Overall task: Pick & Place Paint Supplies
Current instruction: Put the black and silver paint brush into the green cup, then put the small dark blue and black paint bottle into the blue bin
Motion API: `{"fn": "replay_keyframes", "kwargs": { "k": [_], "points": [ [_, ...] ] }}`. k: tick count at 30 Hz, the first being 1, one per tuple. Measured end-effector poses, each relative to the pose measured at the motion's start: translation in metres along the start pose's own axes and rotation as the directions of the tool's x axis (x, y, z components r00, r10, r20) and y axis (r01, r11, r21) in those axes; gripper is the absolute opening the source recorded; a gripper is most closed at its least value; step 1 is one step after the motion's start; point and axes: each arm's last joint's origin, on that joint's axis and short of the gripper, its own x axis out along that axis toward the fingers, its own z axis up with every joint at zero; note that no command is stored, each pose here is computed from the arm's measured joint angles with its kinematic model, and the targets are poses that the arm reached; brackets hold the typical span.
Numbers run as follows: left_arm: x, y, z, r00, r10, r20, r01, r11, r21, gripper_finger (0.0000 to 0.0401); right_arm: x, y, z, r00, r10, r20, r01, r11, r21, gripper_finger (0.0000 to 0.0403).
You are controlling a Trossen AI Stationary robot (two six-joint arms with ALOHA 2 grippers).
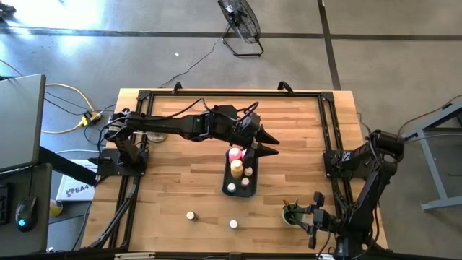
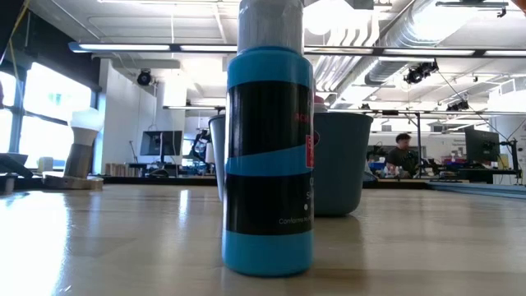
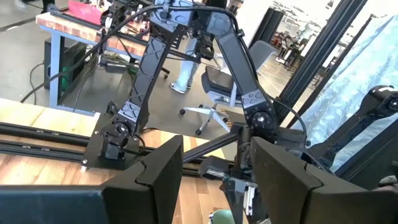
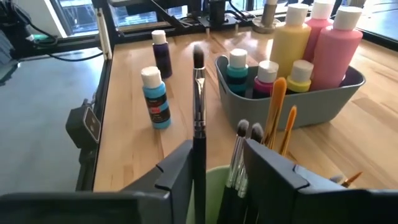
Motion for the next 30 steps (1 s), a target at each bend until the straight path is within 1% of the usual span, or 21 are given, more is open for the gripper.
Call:
{"fn": "replay_keyframes", "kwargs": {
  "k": [7,11,17,20,22,26,28,30],
  "points": [
    [0.000,0.000,0.000,1.000,0.003,0.001,-0.003,1.000,0.000,0.0184,-0.005,-0.003,0.011,0.999,0.027,-0.038,-0.027,1.000,-0.013,0.0167],
    [0.000,0.000,0.000,1.000,0.002,0.001,-0.002,1.000,0.000,0.0184,-0.003,-0.003,0.012,0.997,0.029,-0.067,-0.033,0.998,-0.057,0.0185],
    [0.000,0.000,0.000,1.000,0.002,0.001,-0.002,1.000,-0.002,0.0184,0.001,-0.004,0.014,0.998,0.017,-0.063,-0.021,0.998,-0.066,0.0188],
    [-0.004,-0.002,0.004,1.000,-0.001,0.007,0.001,1.000,-0.002,0.0184,-0.001,-0.005,0.019,0.998,0.026,-0.058,-0.028,0.999,-0.045,0.0185],
    [-0.013,-0.008,0.014,0.999,-0.012,0.036,0.012,1.000,0.006,0.0184,-0.004,-0.007,0.027,0.998,0.038,-0.054,-0.039,0.999,-0.015,0.0182],
    [-0.050,-0.028,0.042,0.997,-0.028,0.065,0.026,0.999,0.037,0.0184,-0.014,-0.016,0.050,0.996,0.076,-0.045,-0.073,0.995,0.063,0.0174],
    [-0.068,-0.040,0.047,0.999,0.005,0.031,-0.007,0.998,0.060,0.0184,-0.019,-0.022,0.062,0.995,0.095,-0.035,-0.091,0.990,0.111,0.0170],
    [-0.082,-0.053,0.047,0.997,0.081,0.009,-0.081,0.992,0.092,0.0182,-0.024,-0.028,0.075,0.994,0.112,-0.019,-0.107,0.981,0.159,0.0165]
  ]
}}
